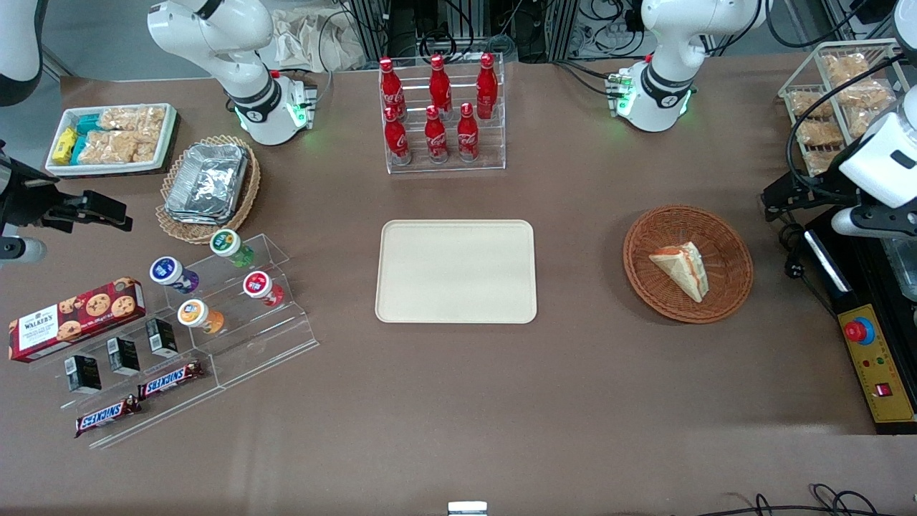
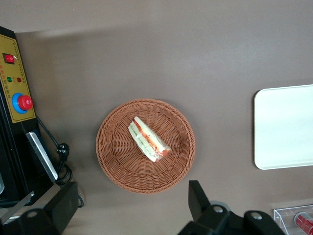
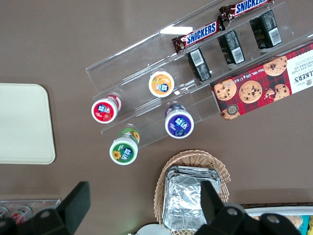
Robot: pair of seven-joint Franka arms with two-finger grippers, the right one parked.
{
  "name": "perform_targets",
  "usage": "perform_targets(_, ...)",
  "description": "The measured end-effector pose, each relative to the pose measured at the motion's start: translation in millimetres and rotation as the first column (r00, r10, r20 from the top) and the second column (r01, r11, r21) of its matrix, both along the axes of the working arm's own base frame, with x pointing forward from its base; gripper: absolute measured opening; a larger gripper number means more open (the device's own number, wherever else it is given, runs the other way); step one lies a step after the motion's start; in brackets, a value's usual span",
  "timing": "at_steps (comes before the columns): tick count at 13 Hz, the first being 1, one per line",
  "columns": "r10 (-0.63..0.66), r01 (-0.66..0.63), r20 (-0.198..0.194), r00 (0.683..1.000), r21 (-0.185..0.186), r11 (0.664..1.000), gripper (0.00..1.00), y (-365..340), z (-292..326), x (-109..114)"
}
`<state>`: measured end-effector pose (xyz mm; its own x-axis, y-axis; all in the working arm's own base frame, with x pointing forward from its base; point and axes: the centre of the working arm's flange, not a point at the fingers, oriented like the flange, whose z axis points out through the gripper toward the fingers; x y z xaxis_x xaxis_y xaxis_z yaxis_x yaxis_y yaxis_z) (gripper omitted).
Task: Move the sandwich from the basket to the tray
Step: 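Move the left gripper over the wrapped sandwich in the wicker basket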
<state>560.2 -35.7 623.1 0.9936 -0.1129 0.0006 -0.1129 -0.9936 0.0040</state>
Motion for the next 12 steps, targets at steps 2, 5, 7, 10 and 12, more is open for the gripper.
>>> perform_targets(2,0.0,0.0,-0.002,1.0,0.002,1.0,1.0,0.7,0.1,-0.2)
perform_targets(5,0.033,-0.033,-0.023,0.999,0.006,0.999,1.0,2.2,-2.8,-2.1)
perform_targets(7,0.136,-0.135,-0.057,0.989,0.018,0.991,1.0,4.4,-15.8,-4.4)
perform_targets(10,0.321,-0.319,-0.083,0.943,0.044,0.947,1.0,5.8,-45.7,-12.9)
perform_targets(12,0.454,-0.452,-0.067,0.888,0.053,0.891,1.0,6.5,-75.9,-26.6)
